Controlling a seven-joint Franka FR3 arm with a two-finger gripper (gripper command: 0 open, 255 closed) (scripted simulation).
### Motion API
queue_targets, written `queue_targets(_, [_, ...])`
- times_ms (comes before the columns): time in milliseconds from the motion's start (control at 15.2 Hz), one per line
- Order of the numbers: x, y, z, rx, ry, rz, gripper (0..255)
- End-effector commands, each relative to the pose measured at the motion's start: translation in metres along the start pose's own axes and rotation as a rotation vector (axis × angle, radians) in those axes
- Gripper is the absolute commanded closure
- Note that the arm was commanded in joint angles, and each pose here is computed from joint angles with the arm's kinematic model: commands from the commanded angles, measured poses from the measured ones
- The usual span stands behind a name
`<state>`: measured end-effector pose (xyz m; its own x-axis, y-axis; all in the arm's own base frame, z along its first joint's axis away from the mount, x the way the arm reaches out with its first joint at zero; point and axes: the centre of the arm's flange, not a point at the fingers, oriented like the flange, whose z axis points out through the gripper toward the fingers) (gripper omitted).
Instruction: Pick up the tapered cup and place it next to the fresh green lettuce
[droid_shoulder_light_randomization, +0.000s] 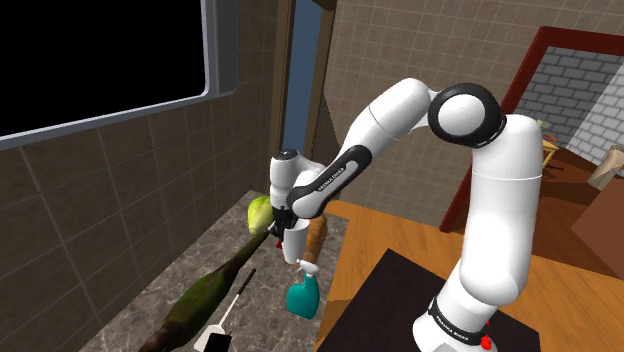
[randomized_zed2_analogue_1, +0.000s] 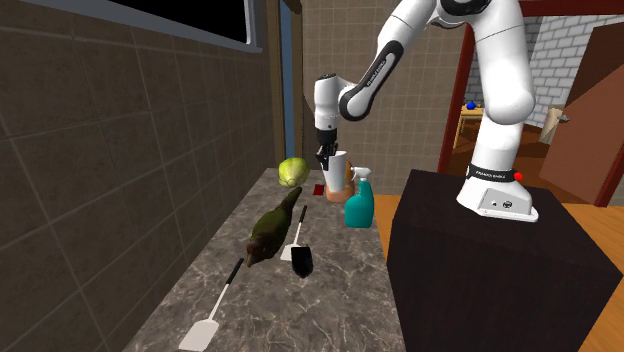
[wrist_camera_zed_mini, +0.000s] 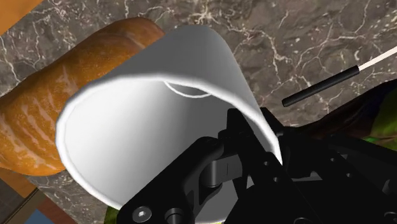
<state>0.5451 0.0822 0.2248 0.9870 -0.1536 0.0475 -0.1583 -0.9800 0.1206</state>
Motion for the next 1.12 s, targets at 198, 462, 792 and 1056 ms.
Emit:
queue_targets(198, [-0.002, 0.0, 0.032, -0.006, -0.013, 0.006, 255])
queue_targets(462, [-0.004, -0.002, 0.053, -0.006, -0.013, 0.006, 255])
queue_targets(792, [-0.004, -0.003, 0.062, -0.006, -0.013, 0.006, 255])
queue_targets(1056, [-0.004, -0.003, 0.062, -0.006, -0.013, 0.006, 255])
